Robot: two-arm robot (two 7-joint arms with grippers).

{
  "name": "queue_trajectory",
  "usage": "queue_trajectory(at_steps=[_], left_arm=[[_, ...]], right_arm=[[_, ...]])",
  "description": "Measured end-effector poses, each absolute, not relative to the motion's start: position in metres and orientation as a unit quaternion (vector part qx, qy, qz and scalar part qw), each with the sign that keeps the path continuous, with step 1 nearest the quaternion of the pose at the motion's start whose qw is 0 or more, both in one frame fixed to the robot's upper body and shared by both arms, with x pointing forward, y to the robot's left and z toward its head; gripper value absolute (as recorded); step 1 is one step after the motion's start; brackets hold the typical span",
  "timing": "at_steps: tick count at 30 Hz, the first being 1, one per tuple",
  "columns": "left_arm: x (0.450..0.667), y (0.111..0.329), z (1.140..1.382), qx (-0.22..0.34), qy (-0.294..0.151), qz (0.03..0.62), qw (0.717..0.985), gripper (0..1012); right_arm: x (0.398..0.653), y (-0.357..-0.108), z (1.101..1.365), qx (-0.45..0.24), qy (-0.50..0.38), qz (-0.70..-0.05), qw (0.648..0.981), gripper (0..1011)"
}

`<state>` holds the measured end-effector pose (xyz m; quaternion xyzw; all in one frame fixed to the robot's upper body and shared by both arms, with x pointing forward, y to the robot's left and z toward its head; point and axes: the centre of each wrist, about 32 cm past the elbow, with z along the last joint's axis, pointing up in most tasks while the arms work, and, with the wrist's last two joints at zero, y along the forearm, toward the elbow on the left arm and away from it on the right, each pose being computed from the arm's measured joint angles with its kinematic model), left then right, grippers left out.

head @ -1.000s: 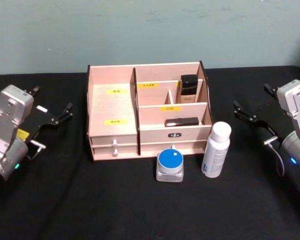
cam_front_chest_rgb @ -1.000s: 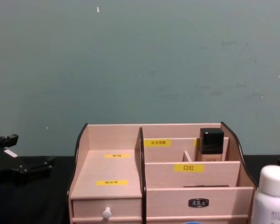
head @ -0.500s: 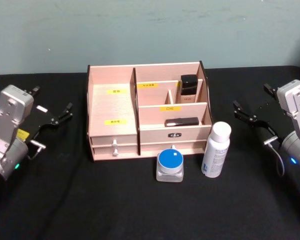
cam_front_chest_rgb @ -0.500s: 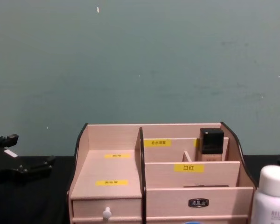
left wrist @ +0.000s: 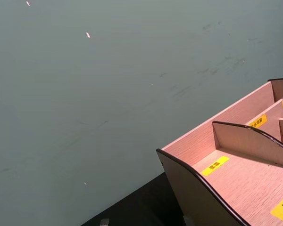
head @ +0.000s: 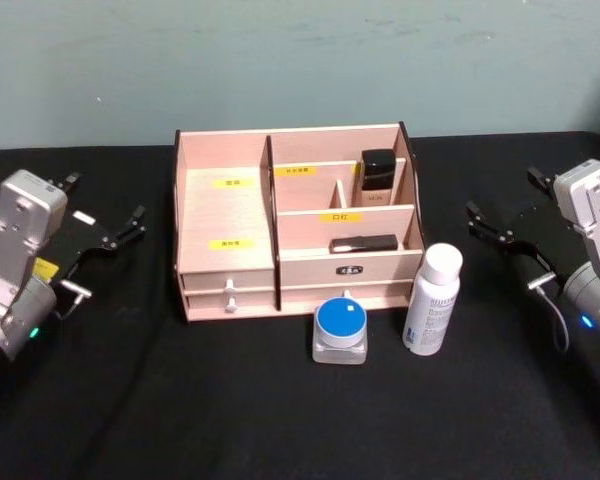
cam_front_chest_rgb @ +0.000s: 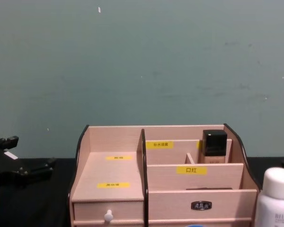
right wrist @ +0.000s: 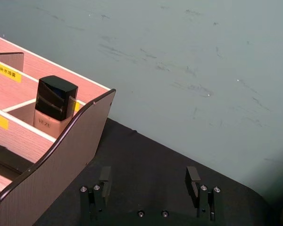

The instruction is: Pick up the facial cleanser and watermelon frost from the table and place them into the tiered storage box.

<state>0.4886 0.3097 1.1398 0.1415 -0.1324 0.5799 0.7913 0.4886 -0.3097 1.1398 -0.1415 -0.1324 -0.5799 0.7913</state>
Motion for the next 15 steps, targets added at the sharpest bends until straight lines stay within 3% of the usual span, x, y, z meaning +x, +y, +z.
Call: queue_trajectory(at_steps=[10,15], left_arm=[[0.489,0.31,1.14,0.142,-0.132,0.58,0.791,1010],[0.489,0.31,1.14,0.142,-0.132,0.58,0.791,1010]], right_arm=[[0.486,-0.309,1.14,-0.136,-0.129,-0.581,0.792,1002],[0.474,-0.307,1.148,-0.119,-0.13,-0.573,0.8,1002]])
